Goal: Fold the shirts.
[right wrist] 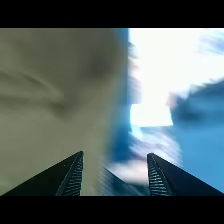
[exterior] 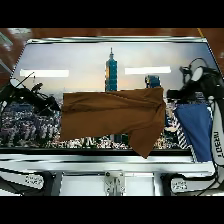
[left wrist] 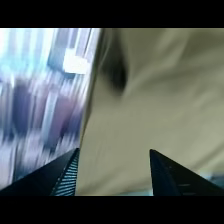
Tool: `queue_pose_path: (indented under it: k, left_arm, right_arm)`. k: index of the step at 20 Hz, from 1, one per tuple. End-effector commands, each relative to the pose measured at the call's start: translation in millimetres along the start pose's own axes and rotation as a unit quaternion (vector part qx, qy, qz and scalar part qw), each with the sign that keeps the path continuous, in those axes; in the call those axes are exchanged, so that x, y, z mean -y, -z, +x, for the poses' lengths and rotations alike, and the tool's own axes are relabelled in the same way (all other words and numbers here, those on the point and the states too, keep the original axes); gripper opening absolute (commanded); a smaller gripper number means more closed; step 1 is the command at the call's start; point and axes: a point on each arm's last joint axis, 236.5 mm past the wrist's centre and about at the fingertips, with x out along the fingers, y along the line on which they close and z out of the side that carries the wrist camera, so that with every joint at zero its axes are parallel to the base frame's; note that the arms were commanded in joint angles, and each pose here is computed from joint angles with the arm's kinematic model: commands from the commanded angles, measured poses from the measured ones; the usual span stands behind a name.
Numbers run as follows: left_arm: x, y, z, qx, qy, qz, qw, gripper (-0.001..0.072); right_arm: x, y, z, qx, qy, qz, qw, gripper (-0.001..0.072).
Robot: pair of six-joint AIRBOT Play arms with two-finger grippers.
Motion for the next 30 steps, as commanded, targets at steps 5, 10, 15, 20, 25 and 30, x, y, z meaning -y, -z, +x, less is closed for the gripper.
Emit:
queue_pose_path:
  k: [5,10,15,20,25,30]
  left_arm:
    - [-51,120,36,-0.056,0.005,-0.071,0.996,0.0565]
    - [-33,118,71,-0.017,0.06,-0.093,0.994,0.0563]
    - [-25,103,80,0.008,0.056,-0.1,0.993,0.0515]
    - [-16,101,86,0.012,0.046,-0.072,0.996,0.0041]
    - [-6,87,61,0.058,0.047,-0.036,0.997,0.004]
    - [4,81,38,0.098,0.048,-0.015,0.994,0.004]
  right_arm:
    - [99,78,-68,-0.025,-0.033,0.156,0.987,0.0524]
    - [106,81,-69,-0.021,-0.045,0.182,0.982,0.0524]
    - [105,81,-69,-0.02,-0.047,0.183,0.982,0.0523]
    - [74,131,-26,-0.12,-0.096,0.179,0.972,0.0524]
    - [-15,181,42,-0.182,-0.234,0.206,0.933,0.0522]
    - [-50,179,85,-0.148,-0.199,0.145,0.958,0.0522]
